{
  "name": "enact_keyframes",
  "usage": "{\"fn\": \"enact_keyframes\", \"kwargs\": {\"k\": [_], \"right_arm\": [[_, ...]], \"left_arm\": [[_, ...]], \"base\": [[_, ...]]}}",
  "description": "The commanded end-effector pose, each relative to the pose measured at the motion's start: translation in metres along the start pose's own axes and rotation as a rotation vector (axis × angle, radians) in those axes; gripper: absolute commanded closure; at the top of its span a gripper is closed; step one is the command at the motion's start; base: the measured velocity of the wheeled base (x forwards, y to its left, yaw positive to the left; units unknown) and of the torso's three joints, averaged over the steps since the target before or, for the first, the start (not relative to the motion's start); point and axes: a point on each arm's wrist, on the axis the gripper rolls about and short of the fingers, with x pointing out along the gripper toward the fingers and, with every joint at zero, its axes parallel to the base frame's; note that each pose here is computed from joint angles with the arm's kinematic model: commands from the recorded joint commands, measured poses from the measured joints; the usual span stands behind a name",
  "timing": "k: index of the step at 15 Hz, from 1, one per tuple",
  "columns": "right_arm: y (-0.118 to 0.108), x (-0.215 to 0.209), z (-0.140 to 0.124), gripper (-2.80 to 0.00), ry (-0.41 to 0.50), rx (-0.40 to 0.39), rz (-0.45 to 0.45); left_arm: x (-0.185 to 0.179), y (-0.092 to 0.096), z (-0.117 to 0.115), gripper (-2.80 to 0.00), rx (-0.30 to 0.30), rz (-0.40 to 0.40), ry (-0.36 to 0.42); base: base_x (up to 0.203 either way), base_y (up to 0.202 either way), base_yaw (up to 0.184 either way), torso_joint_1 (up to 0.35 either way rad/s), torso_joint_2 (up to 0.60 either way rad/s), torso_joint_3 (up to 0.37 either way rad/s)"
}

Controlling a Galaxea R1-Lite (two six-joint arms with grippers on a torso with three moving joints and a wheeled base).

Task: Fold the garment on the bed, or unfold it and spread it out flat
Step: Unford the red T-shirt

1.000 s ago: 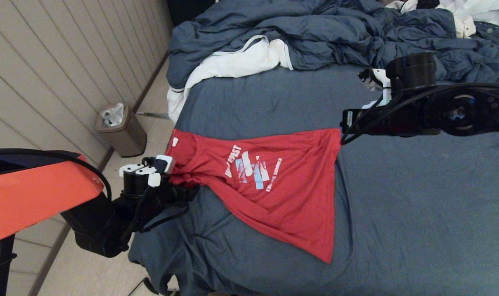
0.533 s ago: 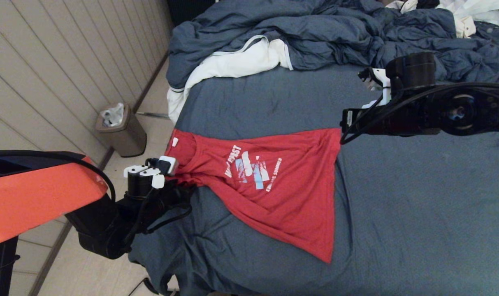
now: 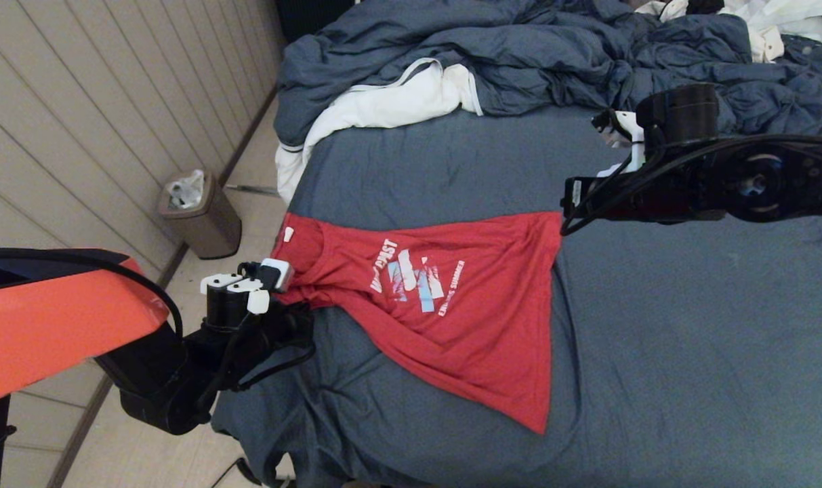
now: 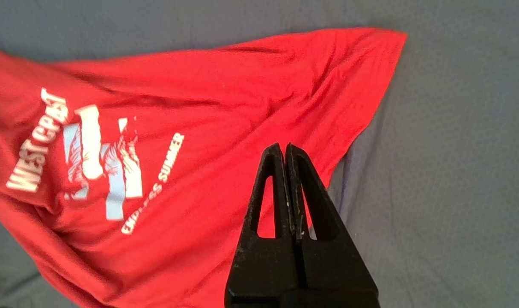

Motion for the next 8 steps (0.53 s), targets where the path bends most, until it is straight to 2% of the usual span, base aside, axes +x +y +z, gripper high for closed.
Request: {"fn": "enact_keyframes", "kwargs": {"k": [1, 3, 5, 7, 8], "right_arm": [[0.0, -0.001, 0.002, 0.0, -0.006, 0.0, 0.001], [0.0, -0.001, 0.002, 0.0, -0.006, 0.002, -0.002], [0.0, -0.002, 0.002, 0.0, -0.007, 0.002, -0.002], [0.0, -0.002, 0.002, 0.0, -0.008, 0.003, -0.001], [0.0, -0.002, 0.002, 0.0, -0.009, 0.003, -0.002]], "left_arm": [[-0.012, -0.006, 0.011, 0.0, 0.004, -0.004, -0.031], [-0.026, -0.007, 0.023, 0.0, 0.003, -0.009, -0.019], [-0.05, -0.01, 0.042, 0.0, -0.023, -0.043, 0.022], [-0.075, -0.019, 0.051, 0.0, -0.049, -0.107, 0.116], [-0.085, -0.023, 0.055, 0.0, -0.051, -0.13, 0.135]], "base": [[0.0, 0.0, 0.0, 0.0, 0.0, 0.0], [0.0, 0.0, 0.0, 0.0, 0.0, 0.0], [0.0, 0.0, 0.0, 0.0, 0.0, 0.0], [0.0, 0.0, 0.0, 0.0, 0.0, 0.0], [0.0, 0.0, 0.0, 0.0, 0.0, 0.0]]}}
